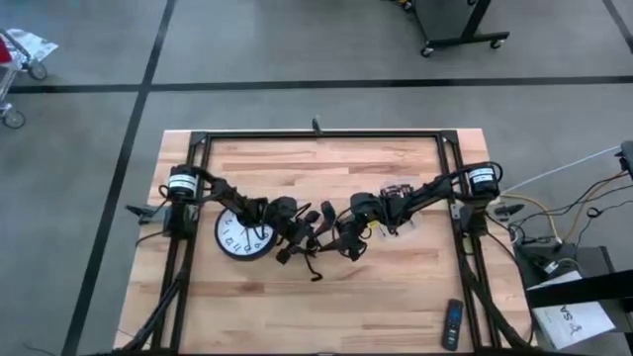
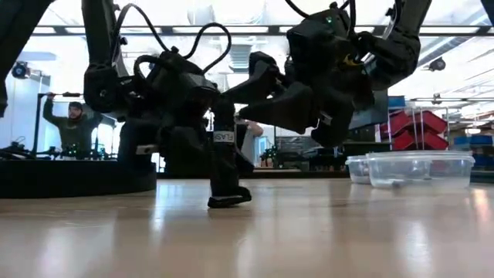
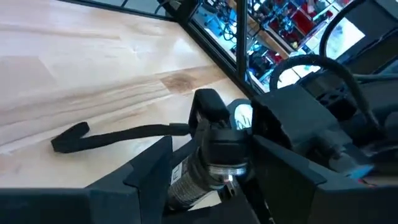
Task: Insert battery
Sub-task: Close the black battery compartment
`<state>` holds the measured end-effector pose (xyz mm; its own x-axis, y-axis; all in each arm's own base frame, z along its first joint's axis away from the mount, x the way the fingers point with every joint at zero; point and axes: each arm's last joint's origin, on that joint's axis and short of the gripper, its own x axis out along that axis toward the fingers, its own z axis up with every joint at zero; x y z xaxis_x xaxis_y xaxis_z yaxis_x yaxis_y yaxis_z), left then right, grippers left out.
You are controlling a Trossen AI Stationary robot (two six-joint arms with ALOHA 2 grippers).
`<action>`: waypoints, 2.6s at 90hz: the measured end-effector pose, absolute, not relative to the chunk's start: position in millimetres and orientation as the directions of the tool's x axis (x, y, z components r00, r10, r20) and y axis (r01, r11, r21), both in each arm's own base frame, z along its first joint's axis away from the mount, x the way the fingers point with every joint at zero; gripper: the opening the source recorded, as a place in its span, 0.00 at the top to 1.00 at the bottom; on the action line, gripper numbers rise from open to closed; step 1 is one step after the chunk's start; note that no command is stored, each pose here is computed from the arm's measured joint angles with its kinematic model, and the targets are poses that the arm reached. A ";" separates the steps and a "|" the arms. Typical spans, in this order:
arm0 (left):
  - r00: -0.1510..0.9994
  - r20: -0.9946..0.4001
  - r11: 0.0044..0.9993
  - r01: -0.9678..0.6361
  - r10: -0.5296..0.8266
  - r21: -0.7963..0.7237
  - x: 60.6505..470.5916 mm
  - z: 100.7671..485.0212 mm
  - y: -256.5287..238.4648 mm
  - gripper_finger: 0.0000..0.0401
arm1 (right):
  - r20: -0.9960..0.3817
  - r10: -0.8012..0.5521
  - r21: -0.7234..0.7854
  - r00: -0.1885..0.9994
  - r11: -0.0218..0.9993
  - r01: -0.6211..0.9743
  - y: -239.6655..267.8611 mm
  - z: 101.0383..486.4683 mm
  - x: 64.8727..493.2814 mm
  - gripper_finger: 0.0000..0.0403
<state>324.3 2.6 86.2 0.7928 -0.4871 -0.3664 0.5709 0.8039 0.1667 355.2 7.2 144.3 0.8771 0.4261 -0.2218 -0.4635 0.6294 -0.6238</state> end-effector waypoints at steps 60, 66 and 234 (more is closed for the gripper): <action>0.796 -0.391 0.832 0.541 -0.462 0.119 322.0 82.8 3.1 0.63 | -0.315 0.391 -0.480 0.865 0.720 -0.501 4.4 158.0 375.8 0.51; 0.785 -0.411 0.834 0.543 -0.462 0.099 320.2 80.2 3.0 0.62 | -0.379 0.393 -0.444 0.838 0.717 -0.537 4.5 162.2 381.9 0.51; 0.782 -0.416 0.840 0.537 -0.463 0.074 319.5 79.8 3.0 0.64 | -0.530 0.369 -0.395 0.764 0.690 -0.607 8.0 194.7 402.0 0.71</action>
